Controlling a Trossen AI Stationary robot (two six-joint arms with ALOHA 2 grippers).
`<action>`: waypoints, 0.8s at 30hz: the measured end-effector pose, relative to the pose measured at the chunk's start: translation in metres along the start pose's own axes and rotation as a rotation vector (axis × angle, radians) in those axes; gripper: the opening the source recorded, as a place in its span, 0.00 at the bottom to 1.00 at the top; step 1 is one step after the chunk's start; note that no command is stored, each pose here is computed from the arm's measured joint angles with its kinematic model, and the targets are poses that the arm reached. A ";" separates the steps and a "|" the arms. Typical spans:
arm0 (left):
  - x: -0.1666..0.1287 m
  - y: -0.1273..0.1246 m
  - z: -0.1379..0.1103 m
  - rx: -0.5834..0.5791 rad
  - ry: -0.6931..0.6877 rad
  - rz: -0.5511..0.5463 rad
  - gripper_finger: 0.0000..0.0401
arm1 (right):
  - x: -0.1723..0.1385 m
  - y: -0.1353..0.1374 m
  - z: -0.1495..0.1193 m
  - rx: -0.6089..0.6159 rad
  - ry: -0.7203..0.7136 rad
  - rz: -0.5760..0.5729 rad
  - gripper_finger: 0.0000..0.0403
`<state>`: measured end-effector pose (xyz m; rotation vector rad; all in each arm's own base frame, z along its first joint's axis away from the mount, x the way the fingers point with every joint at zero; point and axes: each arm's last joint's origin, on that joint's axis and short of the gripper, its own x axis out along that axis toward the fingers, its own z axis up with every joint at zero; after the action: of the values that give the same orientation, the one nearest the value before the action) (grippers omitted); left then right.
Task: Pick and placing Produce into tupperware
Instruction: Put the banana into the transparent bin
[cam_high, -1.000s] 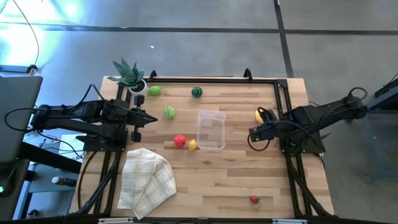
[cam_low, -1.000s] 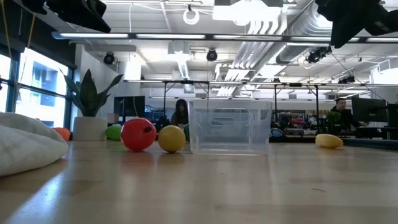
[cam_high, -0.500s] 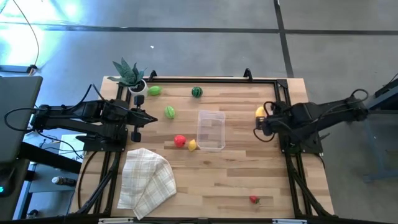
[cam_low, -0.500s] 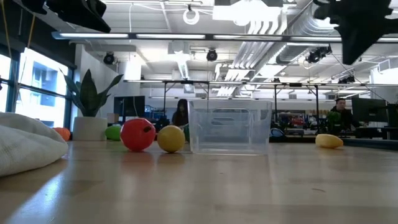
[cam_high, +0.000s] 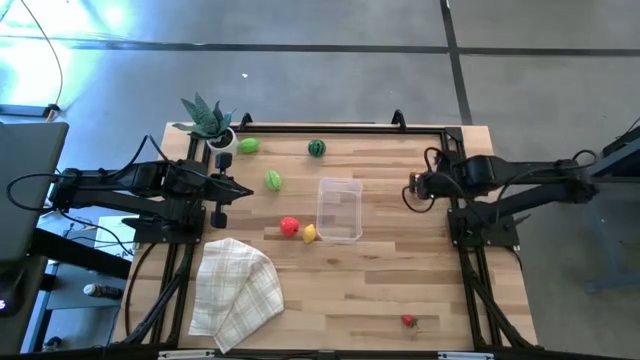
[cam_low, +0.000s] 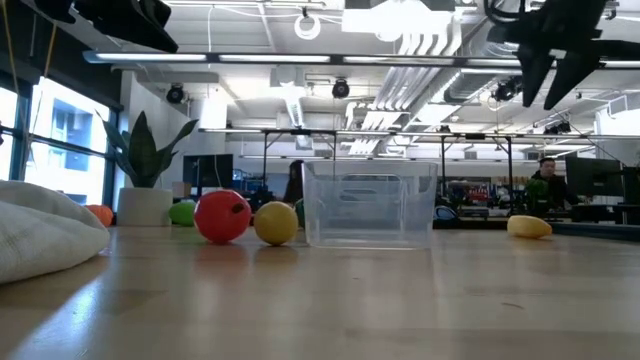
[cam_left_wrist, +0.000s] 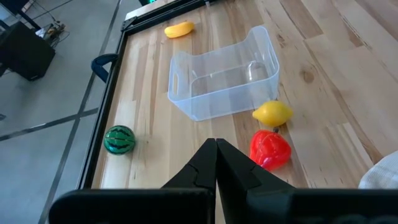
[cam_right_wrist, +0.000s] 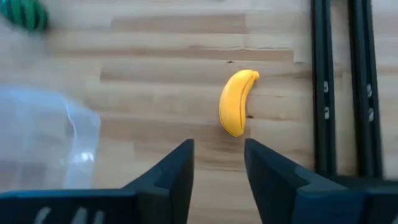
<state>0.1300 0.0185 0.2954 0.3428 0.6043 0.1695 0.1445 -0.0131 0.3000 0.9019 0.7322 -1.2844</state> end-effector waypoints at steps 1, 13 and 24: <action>0.000 0.000 0.000 0.000 0.000 0.000 0.00 | 0.003 0.001 0.001 0.026 -0.002 -0.002 0.36; 0.000 0.000 0.000 0.000 0.001 0.000 0.00 | 0.098 -0.001 -0.006 0.205 0.085 0.049 0.39; 0.000 0.000 0.000 0.000 0.000 0.000 0.00 | 0.124 -0.013 -0.003 0.312 0.023 0.026 0.39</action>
<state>0.1300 0.0185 0.2954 0.3427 0.6047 0.1694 0.1511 -0.0699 0.1897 1.1748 0.5434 -1.3893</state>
